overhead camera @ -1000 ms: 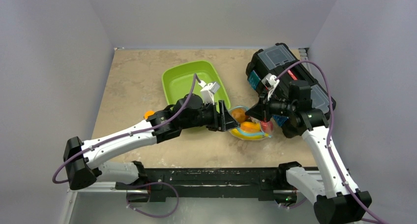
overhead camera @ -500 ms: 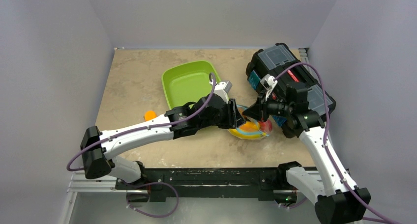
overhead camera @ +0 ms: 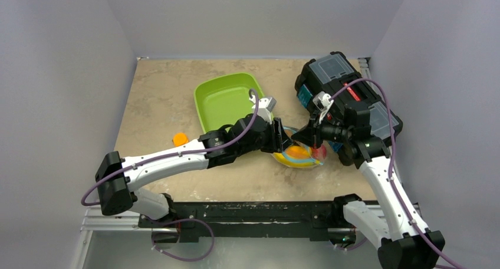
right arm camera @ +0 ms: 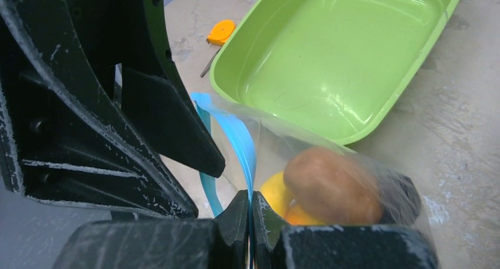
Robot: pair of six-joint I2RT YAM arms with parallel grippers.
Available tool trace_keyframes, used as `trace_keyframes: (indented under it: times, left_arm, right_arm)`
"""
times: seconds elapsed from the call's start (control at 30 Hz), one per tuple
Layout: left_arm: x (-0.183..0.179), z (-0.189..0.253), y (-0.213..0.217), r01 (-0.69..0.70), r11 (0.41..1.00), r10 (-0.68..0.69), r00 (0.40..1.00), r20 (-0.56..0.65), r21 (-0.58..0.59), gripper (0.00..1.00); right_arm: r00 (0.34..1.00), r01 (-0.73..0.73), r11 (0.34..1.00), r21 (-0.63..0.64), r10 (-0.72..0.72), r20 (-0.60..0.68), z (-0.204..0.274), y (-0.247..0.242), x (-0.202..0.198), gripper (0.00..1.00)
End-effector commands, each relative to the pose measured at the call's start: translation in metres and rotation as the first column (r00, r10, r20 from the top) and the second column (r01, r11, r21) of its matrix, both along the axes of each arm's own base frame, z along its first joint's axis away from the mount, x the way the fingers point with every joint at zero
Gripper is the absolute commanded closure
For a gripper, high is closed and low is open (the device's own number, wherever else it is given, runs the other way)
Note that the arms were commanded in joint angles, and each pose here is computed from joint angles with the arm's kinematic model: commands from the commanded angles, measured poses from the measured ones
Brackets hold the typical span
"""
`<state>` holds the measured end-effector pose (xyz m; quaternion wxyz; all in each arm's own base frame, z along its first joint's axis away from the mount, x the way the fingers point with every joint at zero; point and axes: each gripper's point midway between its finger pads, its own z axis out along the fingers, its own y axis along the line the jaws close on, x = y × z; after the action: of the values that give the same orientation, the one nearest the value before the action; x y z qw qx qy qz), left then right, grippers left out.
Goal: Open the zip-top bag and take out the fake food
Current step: Pick up the fake vegetable from the zipper food storage bag.
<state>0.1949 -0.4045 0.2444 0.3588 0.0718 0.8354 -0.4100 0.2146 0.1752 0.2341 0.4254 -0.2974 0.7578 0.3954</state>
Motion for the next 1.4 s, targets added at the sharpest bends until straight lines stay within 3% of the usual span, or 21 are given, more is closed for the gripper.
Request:
trace_keyframes:
  times: [0.0, 0.3, 0.47, 0.53, 0.63, 0.77, 1.0, 1.37]
  left_arm:
    - [0.008, 0.022, 0.002, -0.005, 0.998, 0.01, 0.996, 0.087, -0.063, 0.56]
    - [0.013, 0.033, 0.007, -0.013, 0.993, 0.033, 0.986, 0.164, -0.12, 0.5]
    - [0.014, 0.035, 0.013, -0.025, 0.983, 0.06, 0.98, 0.191, -0.18, 0.23]
    - [0.012, 0.034, 0.013, -0.008, 0.975, 0.052, 0.979, 0.195, -0.222, 0.2]
    - [0.009, 0.04, 0.014, 0.021, 0.967, 0.035, 0.977, 0.212, -0.254, 0.2]
    - [0.005, 0.041, 0.016, 0.036, 0.977, 0.011, 0.976, 0.218, -0.211, 0.21]
    - [0.004, 0.034, 0.014, -0.024, 0.98, 0.057, 0.985, 0.161, -0.199, 0.24]
    - [0.007, 0.025, 0.001, -0.056, 0.981, 0.076, 0.992, 0.104, -0.186, 0.43]
  right_arm:
    - [0.997, -0.038, 0.999, 0.001, 0.038, 0.066, 0.005, 0.002, -0.005, 1.0]
    - [0.994, -0.068, 0.998, -0.005, 0.068, 0.08, 0.002, 0.002, -0.012, 1.0]
    - [0.993, -0.082, 0.996, -0.021, 0.084, 0.088, 0.001, 0.003, -0.012, 1.0]
    - [0.992, -0.087, 0.996, -0.026, 0.089, 0.085, 0.0, 0.003, -0.012, 1.0]
    - [0.992, -0.093, 0.995, -0.032, 0.095, 0.082, -0.001, 0.004, -0.012, 1.0]
    - [0.991, -0.104, 0.994, -0.041, 0.107, 0.085, -0.002, 0.005, -0.012, 1.0]
    - [0.99, -0.1, 0.994, -0.044, 0.104, 0.098, 0.0, 0.004, -0.013, 1.0]
    - [0.988, -0.106, 0.993, -0.047, 0.11, 0.105, 0.0, 0.004, -0.016, 1.0]
